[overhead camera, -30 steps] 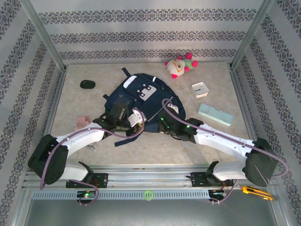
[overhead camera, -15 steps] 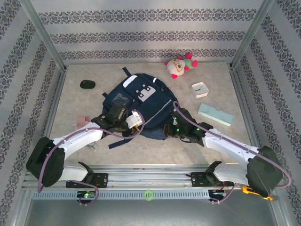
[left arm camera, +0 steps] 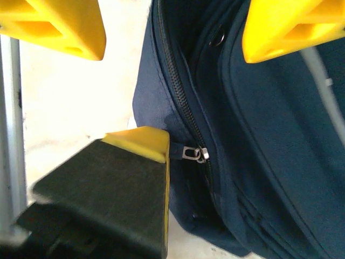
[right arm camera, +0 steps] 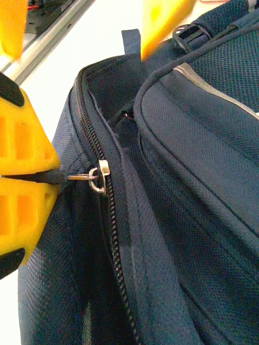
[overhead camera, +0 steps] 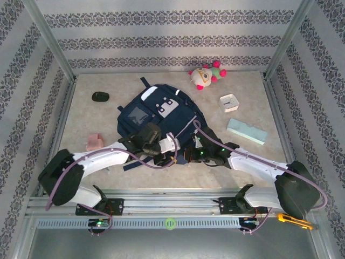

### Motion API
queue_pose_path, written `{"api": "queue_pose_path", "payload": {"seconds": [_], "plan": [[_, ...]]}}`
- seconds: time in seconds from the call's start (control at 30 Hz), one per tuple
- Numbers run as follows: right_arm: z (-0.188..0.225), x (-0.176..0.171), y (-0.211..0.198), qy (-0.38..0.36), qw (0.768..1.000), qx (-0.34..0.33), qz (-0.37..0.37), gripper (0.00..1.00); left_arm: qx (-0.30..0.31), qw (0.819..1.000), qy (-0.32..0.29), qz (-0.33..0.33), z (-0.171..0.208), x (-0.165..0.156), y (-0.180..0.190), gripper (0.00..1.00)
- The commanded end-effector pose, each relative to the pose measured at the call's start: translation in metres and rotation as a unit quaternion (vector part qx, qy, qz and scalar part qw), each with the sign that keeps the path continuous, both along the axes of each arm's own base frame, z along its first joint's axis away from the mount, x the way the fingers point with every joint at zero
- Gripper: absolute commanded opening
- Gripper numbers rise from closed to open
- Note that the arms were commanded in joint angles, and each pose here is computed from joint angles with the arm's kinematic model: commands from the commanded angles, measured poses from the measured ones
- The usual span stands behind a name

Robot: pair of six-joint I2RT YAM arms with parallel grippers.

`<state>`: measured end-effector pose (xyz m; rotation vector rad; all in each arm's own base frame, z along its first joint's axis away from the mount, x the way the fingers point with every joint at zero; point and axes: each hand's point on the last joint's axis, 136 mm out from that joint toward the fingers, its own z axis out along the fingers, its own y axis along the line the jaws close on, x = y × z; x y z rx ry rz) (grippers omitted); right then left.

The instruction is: Pack books, pencil case, and school supplies into a backpack

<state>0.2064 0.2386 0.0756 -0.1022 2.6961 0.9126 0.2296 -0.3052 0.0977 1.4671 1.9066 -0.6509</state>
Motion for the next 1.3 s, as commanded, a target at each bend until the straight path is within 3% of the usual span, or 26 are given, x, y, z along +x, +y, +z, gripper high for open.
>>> {"api": "queue_pose_path", "payload": {"seconds": [0.0,0.1,0.17,0.23,0.5,0.67,0.8,0.87,0.93,1.07,1.27], "plan": [[0.003,-0.003,0.003,-0.002,1.0,0.013,0.02,0.0,-0.025,0.999,-0.031,-0.001,0.006,0.017,-0.023,0.61],[0.007,-0.002,0.002,-0.006,1.0,0.019,0.018,0.0,-0.005,0.999,-0.031,0.002,-0.009,0.022,-0.022,0.41],[0.009,0.001,-0.002,-0.007,1.0,0.022,0.012,0.0,0.015,0.999,-0.041,0.003,-0.015,0.024,-0.017,0.15],[0.009,0.003,-0.011,-0.004,1.0,0.016,0.002,0.0,0.043,0.998,-0.05,-0.007,-0.017,0.022,-0.006,0.0],[0.005,0.014,-0.049,0.011,0.999,-0.001,-0.032,0.0,0.173,0.98,-0.029,-0.09,-0.02,-0.005,0.069,0.0],[0.003,0.006,-0.035,0.021,1.0,0.016,0.004,0.0,0.209,0.972,-0.014,-0.106,-0.015,-0.015,0.11,0.0],[0.003,-0.001,-0.015,0.019,0.999,0.03,0.032,0.0,0.217,0.971,-0.034,-0.09,-0.013,-0.014,0.12,0.13],[0.003,-0.004,-0.007,0.021,0.998,0.039,0.041,0.0,0.17,0.982,-0.022,-0.084,0.002,-0.017,0.106,0.41],[0.002,-0.004,-0.004,0.02,0.998,0.041,0.046,0.0,0.094,0.993,-0.016,-0.069,0.024,-0.016,0.082,0.57],[0.0,-0.003,-0.002,0.02,0.998,0.042,0.047,0.0,0.013,0.996,-0.087,-0.018,0.051,0.001,0.037,0.66],[0.003,-0.001,-0.001,0.014,0.998,0.043,0.048,0.0,0.01,0.996,-0.089,-0.001,0.042,0.019,-0.006,0.7]]}}
